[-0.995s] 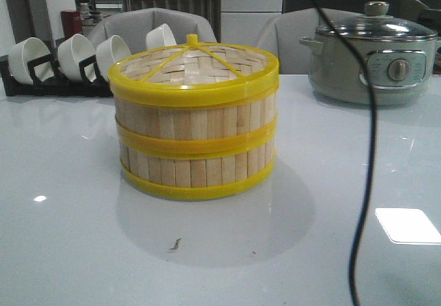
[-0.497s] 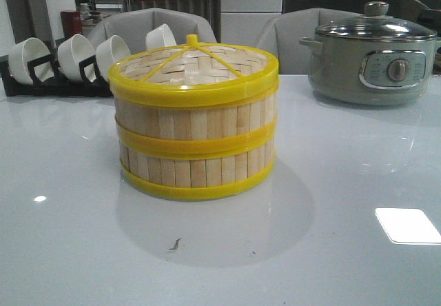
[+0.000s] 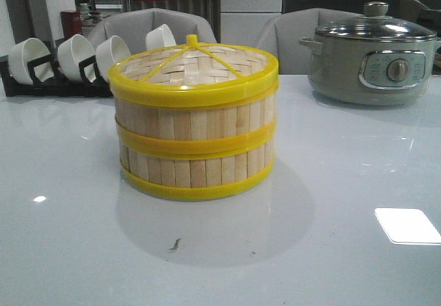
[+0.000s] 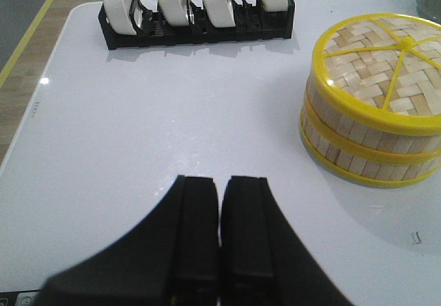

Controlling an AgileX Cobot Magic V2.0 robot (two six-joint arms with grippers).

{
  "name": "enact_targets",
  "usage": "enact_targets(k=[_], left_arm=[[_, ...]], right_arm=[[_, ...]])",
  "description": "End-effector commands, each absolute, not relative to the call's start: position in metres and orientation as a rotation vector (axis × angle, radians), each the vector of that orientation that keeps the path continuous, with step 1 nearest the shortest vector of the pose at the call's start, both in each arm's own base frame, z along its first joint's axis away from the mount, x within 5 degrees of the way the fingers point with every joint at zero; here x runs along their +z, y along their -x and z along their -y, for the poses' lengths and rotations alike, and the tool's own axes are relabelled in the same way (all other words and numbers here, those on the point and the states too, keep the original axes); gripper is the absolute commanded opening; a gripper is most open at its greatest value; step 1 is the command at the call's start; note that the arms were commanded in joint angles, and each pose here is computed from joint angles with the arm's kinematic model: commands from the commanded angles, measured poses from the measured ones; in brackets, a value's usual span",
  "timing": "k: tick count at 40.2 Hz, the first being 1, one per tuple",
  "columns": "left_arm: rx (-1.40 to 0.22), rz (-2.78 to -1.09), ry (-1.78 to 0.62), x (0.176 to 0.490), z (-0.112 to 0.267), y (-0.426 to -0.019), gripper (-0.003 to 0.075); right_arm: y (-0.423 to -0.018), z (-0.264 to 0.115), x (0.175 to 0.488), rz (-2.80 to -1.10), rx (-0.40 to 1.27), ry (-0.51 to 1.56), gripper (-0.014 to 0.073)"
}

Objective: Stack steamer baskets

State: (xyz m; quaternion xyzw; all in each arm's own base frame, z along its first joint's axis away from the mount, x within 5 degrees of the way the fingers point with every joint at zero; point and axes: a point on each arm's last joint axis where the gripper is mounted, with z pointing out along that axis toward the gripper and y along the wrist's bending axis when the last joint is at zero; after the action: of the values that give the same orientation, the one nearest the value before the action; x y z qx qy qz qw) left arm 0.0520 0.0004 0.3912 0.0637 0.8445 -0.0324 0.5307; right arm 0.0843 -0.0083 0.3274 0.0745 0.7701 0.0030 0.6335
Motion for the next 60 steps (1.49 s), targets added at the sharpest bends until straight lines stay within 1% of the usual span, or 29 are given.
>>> enact_targets(k=[1, 40, 43, 51, 55, 60], left_arm=[[-0.101, -1.922, -0.147, 0.404, 0.001, -0.055, 0.0085], [-0.101, -1.922, -0.147, 0.404, 0.001, -0.055, 0.0085], [-0.072, -1.921, -0.163, 0.404, 0.000, -0.055, 0.0085], [-0.071, -1.923, -0.163, 0.404, 0.000, -0.055, 0.0085], [-0.075, -1.862, -0.169, 0.409, 0.001, -0.056, 0.0085], [-0.123, -1.681, -0.190, 0.423, 0.006, -0.061, 0.0085]], right_arm=[[-0.082, 0.008, 0.338, -1.662, -0.002, -0.135, 0.0027], [-0.083, 0.007, 0.336, -1.666, 0.000, -0.135, 0.0027], [-0.083, 0.007, 0.336, -1.666, 0.000, -0.135, 0.0027], [-0.083, 0.007, 0.336, -1.666, 0.000, -0.135, 0.0027], [-0.083, 0.007, 0.336, -1.666, 0.000, -0.135, 0.0027], [-0.083, 0.007, 0.336, -1.666, 0.000, -0.135, 0.0027]])
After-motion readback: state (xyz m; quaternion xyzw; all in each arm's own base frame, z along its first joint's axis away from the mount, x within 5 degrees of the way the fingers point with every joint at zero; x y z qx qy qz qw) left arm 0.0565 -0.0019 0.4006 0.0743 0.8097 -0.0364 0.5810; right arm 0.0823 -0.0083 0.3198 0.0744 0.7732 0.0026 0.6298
